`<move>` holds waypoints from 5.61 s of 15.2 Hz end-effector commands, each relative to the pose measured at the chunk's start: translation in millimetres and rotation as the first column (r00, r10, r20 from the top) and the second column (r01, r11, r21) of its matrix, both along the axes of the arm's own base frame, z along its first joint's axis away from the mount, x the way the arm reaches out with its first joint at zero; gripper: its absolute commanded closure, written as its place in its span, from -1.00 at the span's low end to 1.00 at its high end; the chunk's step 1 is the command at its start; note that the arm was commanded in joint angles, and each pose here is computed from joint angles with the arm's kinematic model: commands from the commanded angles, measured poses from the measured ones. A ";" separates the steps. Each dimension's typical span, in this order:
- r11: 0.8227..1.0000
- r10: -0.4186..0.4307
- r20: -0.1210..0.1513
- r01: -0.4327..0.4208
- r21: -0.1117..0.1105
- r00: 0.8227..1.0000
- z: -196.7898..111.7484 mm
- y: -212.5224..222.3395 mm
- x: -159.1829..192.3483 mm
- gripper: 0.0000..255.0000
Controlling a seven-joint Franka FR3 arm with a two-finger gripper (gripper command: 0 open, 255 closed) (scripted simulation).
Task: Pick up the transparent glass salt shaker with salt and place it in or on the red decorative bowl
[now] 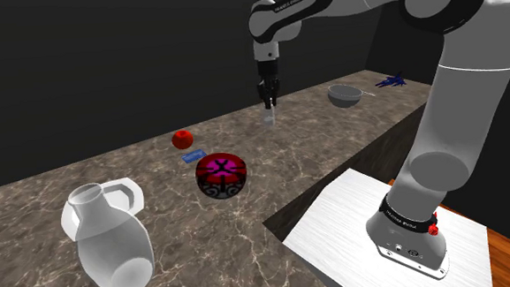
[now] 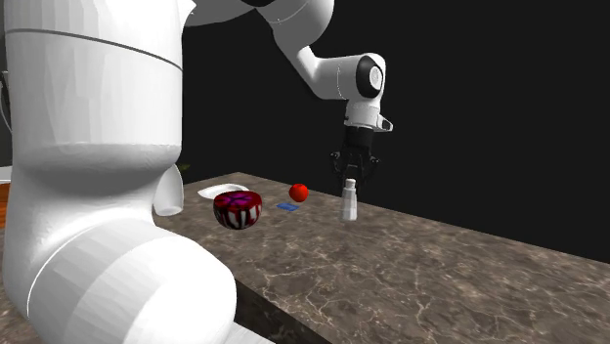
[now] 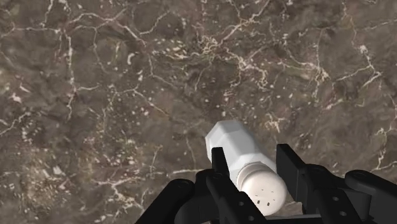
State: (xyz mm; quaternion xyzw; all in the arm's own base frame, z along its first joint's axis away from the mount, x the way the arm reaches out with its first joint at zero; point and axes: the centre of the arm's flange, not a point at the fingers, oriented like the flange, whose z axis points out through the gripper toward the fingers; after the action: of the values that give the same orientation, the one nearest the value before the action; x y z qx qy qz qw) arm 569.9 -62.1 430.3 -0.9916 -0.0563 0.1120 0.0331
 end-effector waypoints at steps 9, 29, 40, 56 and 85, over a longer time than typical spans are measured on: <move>1.000 0.000 0.000 0.000 0.000 1.000 52.9 -0.5 -0.6 1.00; 1.000 0.000 0.000 0.000 0.000 1.000 112.8 140.3 -32.5 1.00; 1.000 0.000 0.000 0.000 0.000 1.000 127.4 281.2 -64.5 1.00; 1.000 0.000 0.000 0.000 0.000 1.000 75.8 343.6 -78.6 1.00; 1.000 0.000 0.000 0.000 0.000 1.000 76.8 340.9 -67.3 -1.00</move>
State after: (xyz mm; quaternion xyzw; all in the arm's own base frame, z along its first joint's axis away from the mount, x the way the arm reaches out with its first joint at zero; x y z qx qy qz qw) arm 502.7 279.1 504.0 -0.9916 -0.0563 0.1118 0.0334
